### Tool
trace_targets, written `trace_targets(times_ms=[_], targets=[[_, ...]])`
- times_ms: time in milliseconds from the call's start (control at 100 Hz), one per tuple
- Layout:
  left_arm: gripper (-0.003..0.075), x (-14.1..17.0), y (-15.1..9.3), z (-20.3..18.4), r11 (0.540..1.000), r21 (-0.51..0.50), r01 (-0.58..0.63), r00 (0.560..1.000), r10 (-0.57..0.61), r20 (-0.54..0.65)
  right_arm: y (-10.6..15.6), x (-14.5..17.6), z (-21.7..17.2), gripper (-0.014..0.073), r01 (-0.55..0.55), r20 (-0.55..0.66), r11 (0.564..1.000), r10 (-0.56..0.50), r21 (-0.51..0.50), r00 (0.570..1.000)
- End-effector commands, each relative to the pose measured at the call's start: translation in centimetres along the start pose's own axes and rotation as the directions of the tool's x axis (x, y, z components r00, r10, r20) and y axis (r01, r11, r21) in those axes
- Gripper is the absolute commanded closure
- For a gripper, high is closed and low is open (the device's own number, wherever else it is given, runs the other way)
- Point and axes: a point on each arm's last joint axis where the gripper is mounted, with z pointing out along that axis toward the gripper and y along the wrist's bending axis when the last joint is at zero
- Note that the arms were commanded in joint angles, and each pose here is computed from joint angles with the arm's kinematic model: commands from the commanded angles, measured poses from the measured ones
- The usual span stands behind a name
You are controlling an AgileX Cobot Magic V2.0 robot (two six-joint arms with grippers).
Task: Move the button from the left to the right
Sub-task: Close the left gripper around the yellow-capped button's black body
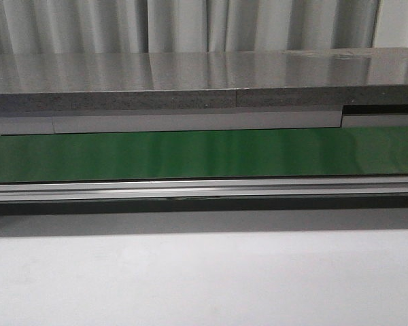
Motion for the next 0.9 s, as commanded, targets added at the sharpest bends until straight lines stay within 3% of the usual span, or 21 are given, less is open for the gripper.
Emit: trace_targets(times_ms=[0, 370, 720, 890], targets=[[0.0135, -2.0, 0.2, -0.3, 1.000, -0.019, 0.002, 0.996, 0.000, 0.088, 0.0, -1.3, -0.3, 0.0663, 0.007, 0.114, 1.000, -0.007, 0.002, 0.993], [0.0135, -7.4, 4.0, 4.5, 0.987, -0.139, 0.084, 0.996, -0.079, 0.041, 0.0, -1.3, -0.3, 0.0663, 0.007, 0.114, 1.000, -0.007, 0.002, 0.993], [0.0135, -11.0, 9.2, 10.4, 0.963, -0.197, 0.183, 0.982, -0.187, -0.005, 0.0, -1.3, -0.3, 0.0663, 0.007, 0.114, 1.000, -0.007, 0.002, 0.993], [0.0135, -11.8, 11.5, 13.6, 0.963, -0.172, 0.209, 0.975, -0.218, -0.037, 0.0, -1.3, -0.3, 0.0663, 0.007, 0.114, 1.000, -0.007, 0.002, 0.993]])
